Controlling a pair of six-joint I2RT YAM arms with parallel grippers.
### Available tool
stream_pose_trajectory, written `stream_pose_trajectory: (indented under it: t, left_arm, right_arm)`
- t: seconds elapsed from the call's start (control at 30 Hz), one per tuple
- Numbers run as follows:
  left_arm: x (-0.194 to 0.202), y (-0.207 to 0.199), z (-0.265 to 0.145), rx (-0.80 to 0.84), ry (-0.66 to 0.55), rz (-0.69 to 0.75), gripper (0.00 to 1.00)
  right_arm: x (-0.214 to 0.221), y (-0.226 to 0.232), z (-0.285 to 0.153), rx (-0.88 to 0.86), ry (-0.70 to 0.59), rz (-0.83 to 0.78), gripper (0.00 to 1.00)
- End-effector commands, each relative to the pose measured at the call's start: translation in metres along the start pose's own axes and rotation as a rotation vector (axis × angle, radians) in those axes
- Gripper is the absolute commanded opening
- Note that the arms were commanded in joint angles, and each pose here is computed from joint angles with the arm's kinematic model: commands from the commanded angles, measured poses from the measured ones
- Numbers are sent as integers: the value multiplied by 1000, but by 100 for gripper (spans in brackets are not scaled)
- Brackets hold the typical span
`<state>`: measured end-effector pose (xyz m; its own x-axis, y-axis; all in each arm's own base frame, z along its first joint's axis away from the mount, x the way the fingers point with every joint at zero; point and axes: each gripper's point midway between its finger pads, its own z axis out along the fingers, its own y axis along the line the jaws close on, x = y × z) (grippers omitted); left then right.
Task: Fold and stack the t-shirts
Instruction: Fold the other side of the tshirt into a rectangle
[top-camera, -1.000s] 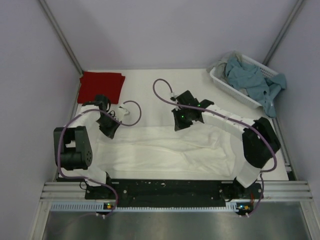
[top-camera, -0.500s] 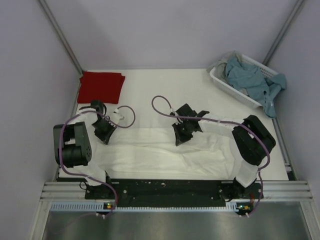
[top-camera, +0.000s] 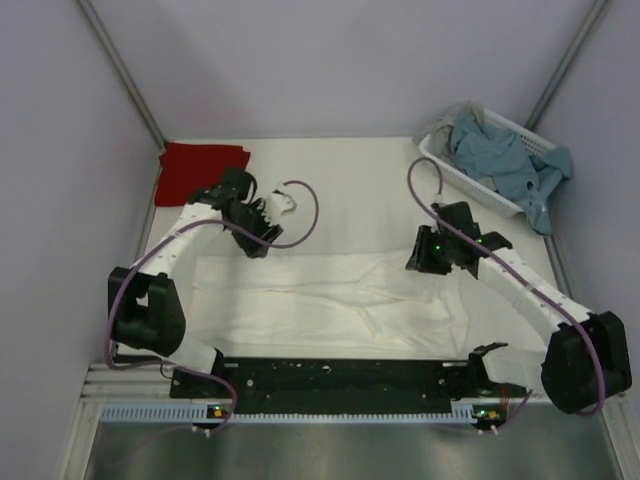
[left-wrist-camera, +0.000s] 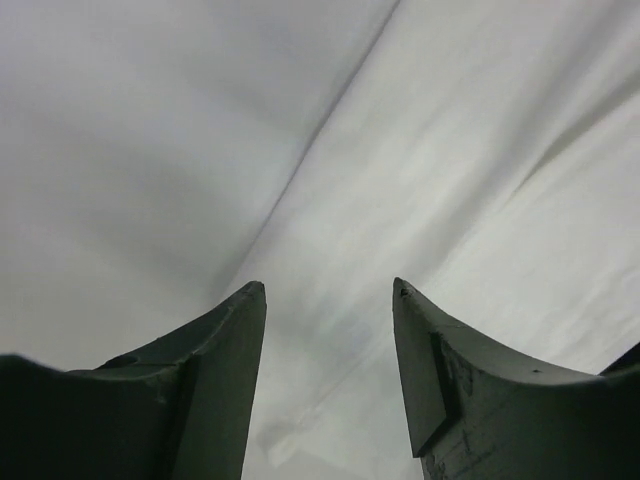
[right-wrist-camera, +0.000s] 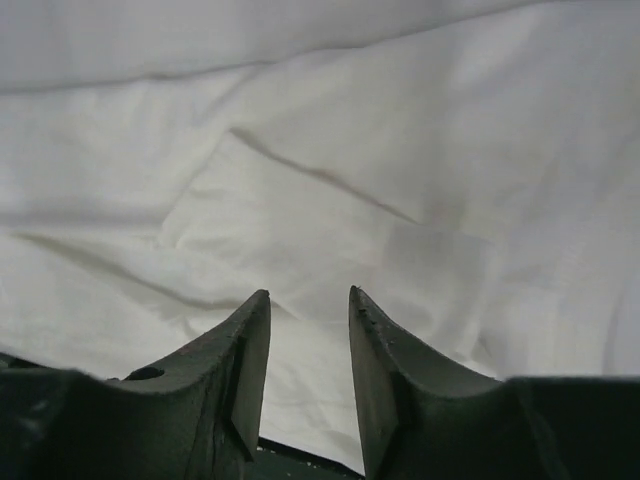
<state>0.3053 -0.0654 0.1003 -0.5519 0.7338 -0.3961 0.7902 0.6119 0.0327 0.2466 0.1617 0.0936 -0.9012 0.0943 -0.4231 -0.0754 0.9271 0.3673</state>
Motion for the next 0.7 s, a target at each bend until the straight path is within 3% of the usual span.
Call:
stream_pose_trajectory:
  t: [0.0,0.1,0.3,0.47,0.67]
  left_arm:
    - [-95,-79,0,193,-201,68,59]
    - [-146,-120,19,246,-220,45,59]
    - [-222,-187,57,390,-269,-67,54]
    - [-229,-223,95,453,-190,-124,47]
    - [-210,-243,126,442,-111,-76,43]
  right_arm:
    - [-7,-49,-24,107,-127,250,38]
    - [-4,-73,-29,141,-163,334,42]
    - [-2,-76,-23,125,-180,320,47]
    - [-2,-75,-9,94,-170,319,39]
    - [3,-79,-1,98,-150,301,24]
